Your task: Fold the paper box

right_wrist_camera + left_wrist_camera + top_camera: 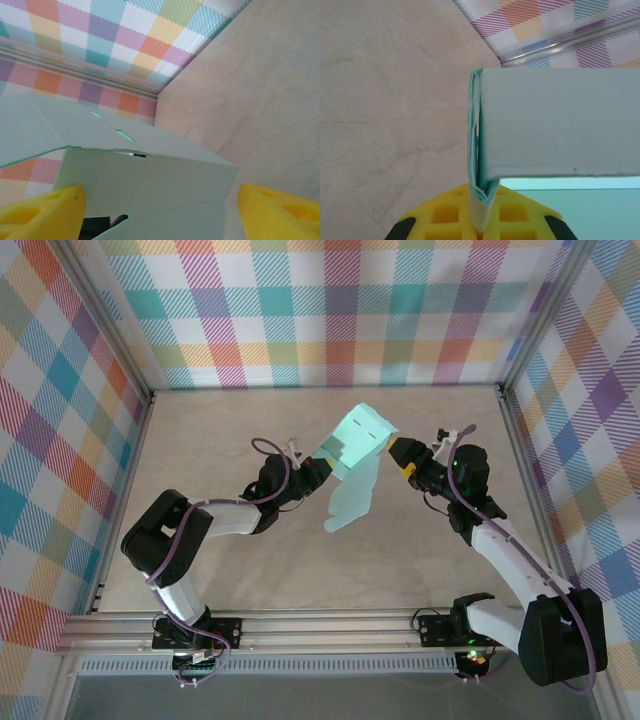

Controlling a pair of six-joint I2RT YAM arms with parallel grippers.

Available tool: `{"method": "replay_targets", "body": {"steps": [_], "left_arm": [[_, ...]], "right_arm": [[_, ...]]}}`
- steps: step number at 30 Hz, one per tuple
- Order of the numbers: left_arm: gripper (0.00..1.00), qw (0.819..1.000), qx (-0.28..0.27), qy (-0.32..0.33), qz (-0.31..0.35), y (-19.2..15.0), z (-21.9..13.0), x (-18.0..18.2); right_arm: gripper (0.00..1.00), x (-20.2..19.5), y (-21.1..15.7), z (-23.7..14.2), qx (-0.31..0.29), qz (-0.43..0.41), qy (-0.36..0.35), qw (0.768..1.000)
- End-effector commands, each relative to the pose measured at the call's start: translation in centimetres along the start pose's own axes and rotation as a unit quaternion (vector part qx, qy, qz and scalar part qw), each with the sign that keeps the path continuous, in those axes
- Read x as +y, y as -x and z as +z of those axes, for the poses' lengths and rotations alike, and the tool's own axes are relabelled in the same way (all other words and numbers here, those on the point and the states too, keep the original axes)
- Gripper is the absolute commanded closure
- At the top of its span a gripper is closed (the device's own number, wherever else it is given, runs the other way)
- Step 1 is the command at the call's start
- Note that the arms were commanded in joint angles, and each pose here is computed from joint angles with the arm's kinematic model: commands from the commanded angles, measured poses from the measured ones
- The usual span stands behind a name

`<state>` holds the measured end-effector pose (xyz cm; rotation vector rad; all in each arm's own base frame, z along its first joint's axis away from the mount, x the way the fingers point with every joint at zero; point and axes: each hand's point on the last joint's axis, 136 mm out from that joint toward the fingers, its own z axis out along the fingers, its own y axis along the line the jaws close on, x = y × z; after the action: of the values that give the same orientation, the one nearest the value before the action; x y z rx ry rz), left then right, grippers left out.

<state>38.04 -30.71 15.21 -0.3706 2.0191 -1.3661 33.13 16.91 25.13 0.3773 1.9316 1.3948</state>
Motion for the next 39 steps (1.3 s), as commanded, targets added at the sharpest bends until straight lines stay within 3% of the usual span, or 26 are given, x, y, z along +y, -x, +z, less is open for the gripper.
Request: {"method": "replay_targets", "body": {"steps": [1,15,26,30,33,39], "left_arm": [[1.00,0.999,-0.005,-0.041,-0.003,0.9,0.5,-2.1],[1.00,0.999,-0.002,-0.041,0.027,0.5,0.7,-1.7],[1.00,0.999,-0.004,-0.026,0.044,0.2,0.9,-0.3],[1.00,0.999,-0.002,-0.026,0.040,0.0,1.1,0.1],[1.00,0.999,-0.001,-0.026,0.040,-0.1,1.2,0.1],[1.00,0.999,-0.002,-0.026,0.042,0.0,1.1,0.0]], "right_arm": [[0.23,1.9,-0.2,0.2,0.018,0.001,0.047,0.999],[0.46,0.5,-1.5,1.4,0.073,0.049,0.026,0.996],[0.40,2.0,-1.1,1.2,0.062,0.060,0.064,0.994],[0.49,1.2,-1.5,1.5,0.072,0.072,0.055,0.993],[0.65,0.4,-1.6,1.6,0.072,0.082,0.043,0.993],[0.67,-0.4,-2.0,1.9,0.083,0.097,0.026,0.991]]}}
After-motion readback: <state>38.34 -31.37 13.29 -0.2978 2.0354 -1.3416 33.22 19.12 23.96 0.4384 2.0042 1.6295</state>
